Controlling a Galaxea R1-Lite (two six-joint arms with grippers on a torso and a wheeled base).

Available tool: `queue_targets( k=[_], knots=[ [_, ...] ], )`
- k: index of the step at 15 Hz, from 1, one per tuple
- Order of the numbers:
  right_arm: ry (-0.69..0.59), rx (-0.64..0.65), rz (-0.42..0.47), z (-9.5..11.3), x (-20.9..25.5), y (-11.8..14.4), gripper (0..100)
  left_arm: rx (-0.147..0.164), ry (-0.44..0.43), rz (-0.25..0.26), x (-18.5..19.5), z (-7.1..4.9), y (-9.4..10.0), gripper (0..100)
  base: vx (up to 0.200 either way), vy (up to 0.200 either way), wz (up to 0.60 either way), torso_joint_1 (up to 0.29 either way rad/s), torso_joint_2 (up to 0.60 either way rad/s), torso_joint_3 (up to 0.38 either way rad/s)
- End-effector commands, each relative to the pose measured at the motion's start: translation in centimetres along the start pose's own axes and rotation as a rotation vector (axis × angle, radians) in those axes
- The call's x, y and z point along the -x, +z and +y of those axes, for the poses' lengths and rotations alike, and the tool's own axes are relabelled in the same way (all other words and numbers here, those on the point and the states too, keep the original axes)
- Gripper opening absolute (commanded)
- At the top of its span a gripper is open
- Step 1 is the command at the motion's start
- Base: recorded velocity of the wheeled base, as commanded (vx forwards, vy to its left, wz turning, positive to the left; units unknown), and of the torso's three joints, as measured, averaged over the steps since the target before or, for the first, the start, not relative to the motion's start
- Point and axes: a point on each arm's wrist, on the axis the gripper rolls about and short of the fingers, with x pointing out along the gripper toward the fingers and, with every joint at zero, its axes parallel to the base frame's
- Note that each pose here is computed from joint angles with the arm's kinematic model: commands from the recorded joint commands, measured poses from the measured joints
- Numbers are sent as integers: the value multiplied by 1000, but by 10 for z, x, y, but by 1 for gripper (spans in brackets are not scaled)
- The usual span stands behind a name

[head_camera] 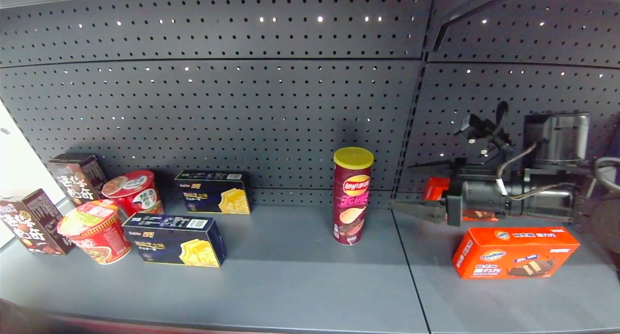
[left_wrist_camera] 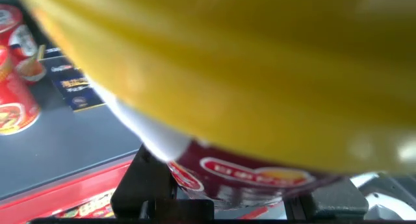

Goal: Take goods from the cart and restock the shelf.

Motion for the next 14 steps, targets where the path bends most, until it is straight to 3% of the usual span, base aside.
queue_targets(
  k=[1,8,14],
  knots=[
    [54,-30,35,-28,-45,-25,100,-1,-8,1,0,0,1,0,0,0,0,0,0,0],
    [124,-50,38,-50,-85,-48,100,-1,-7,2,-1,0,2,0,0,0,0,0,0,0],
    [181,-74,68,-42,-108,-66,100,1,3,7,-1,0,-1,0,0,0,0,0,0,0]
  ],
)
